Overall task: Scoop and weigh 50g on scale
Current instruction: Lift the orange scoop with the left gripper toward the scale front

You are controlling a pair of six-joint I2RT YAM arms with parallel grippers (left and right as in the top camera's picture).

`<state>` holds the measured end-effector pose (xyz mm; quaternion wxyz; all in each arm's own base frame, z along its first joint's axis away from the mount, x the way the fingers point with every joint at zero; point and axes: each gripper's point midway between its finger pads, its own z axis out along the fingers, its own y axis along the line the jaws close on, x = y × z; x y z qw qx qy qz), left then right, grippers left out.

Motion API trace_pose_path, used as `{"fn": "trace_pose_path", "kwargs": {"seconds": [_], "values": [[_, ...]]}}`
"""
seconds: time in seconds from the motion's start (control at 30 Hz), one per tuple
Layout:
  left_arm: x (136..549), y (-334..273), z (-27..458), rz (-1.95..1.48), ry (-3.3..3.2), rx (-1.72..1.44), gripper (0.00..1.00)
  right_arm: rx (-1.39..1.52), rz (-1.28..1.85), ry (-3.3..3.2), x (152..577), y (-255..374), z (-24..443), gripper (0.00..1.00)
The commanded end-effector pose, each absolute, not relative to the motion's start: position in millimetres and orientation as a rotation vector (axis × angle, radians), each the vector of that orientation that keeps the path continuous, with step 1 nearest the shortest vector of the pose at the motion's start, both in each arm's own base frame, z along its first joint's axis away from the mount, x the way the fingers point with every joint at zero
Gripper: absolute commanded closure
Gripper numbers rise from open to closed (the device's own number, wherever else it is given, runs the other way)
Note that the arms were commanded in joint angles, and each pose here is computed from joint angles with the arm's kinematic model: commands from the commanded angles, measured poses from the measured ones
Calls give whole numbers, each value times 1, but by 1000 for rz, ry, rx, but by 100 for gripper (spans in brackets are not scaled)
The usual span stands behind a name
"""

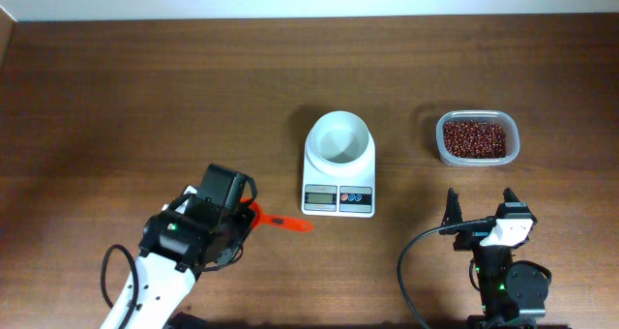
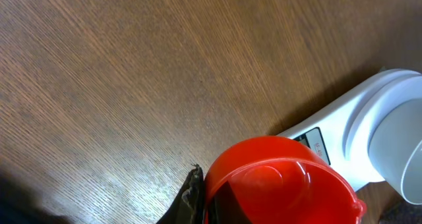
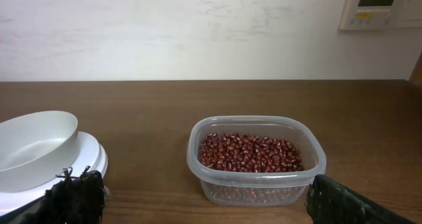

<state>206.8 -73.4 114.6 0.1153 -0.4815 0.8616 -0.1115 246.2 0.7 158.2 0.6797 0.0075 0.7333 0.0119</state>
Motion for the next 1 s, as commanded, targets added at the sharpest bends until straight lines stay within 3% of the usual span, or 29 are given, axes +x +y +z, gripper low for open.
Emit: {"fn": "trace_pose_path", "kwargs": {"seconds": [0.0,0.43,0.7,0.97], "values": [[207,-71,108,-274,2531,-1432,100,23,24,1650,246,0,156,1],[206,-71,103,-246,2547,-1440,100,23,24,1651,246,0,155,1],[206,-71,102,-278,2398,-1710,100,23,24,1651,246,0,155,1],[218,-74,106,-328,2362,-1679,100,23,24,1650,246,0,155,1]]}}
